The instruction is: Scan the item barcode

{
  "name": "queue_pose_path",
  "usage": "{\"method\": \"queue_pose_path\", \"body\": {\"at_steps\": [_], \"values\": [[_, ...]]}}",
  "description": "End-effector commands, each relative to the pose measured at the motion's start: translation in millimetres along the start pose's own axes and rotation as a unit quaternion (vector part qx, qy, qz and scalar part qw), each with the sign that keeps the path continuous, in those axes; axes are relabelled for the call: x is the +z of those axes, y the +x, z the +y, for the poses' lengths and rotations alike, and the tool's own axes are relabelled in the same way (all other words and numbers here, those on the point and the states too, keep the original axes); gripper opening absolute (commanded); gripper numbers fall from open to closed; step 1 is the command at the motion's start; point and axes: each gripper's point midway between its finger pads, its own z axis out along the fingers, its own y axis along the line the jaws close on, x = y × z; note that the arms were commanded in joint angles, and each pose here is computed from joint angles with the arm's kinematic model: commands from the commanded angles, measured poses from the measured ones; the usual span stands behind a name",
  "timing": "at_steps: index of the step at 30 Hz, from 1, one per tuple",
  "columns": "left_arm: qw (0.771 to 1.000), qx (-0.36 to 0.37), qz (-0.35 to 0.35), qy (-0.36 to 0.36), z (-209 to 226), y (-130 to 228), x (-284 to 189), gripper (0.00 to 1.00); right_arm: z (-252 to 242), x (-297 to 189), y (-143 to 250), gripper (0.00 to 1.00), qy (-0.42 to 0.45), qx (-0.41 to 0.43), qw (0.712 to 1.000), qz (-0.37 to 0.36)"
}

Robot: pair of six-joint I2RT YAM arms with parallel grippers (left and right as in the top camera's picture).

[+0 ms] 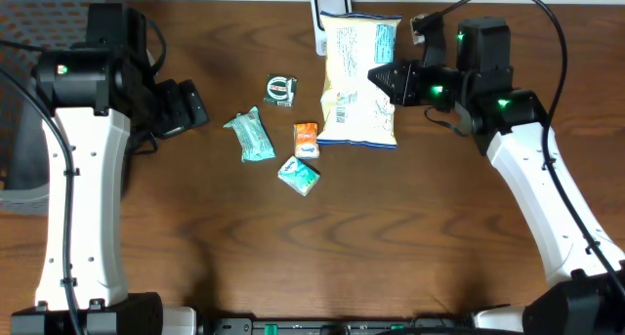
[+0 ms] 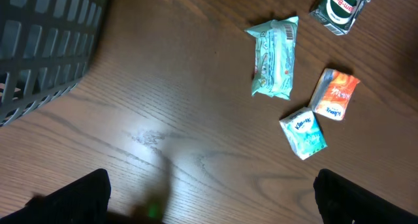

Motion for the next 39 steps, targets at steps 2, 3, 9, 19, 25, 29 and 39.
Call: {"method": "queue_pose_path", "body": {"at_steps": [2, 3, 9, 19, 25, 29, 39], "values": [[1.000, -0.007, 0.004, -0.003, 1.3, 1.1, 2.0, 0.98, 15.3, -7.9, -6.5, 0.01, -0.006, -0.014, 1.000, -0.015], [1.000, -0.007, 0.004, -0.003, 1.3, 1.1, 2.0, 0.98, 14.9, -7.9, -6.6, 0.01, -0.005, -0.014, 1.000, -0.015], [1.000, -0.007, 0.004, -0.003, 1.3, 1.1, 2.0, 0.98, 13.7, -7.7, -5.4, 0.01, -0.003, -0.012, 1.000, -0.013], [1.000, -0.007, 0.004, -0.003, 1.3, 1.1, 2.0, 0.98, -9.7, 2.8, -4.2, 0.01, 0.039, -0.002, 0.999, -0.011], [1.000, -0.007, 0.004, -0.003, 1.3, 1.1, 2.0, 0.98, -68.1, 15.0, -3.1, 0.01, 0.173, -0.016, 0.985, -0.019], [1.000, -0.007, 0.004, -0.003, 1.3, 1.1, 2.0, 0.98, -103.3, 1.8, -14.7, 0.01, 0.301, -0.084, 0.949, -0.039], [1.000, -0.007, 0.004, -0.003, 1.3, 1.1, 2.0, 0.98, -136.2, -71.7, -44.5, 0.01, 0.623, -0.250, 0.741, -0.033]]}}
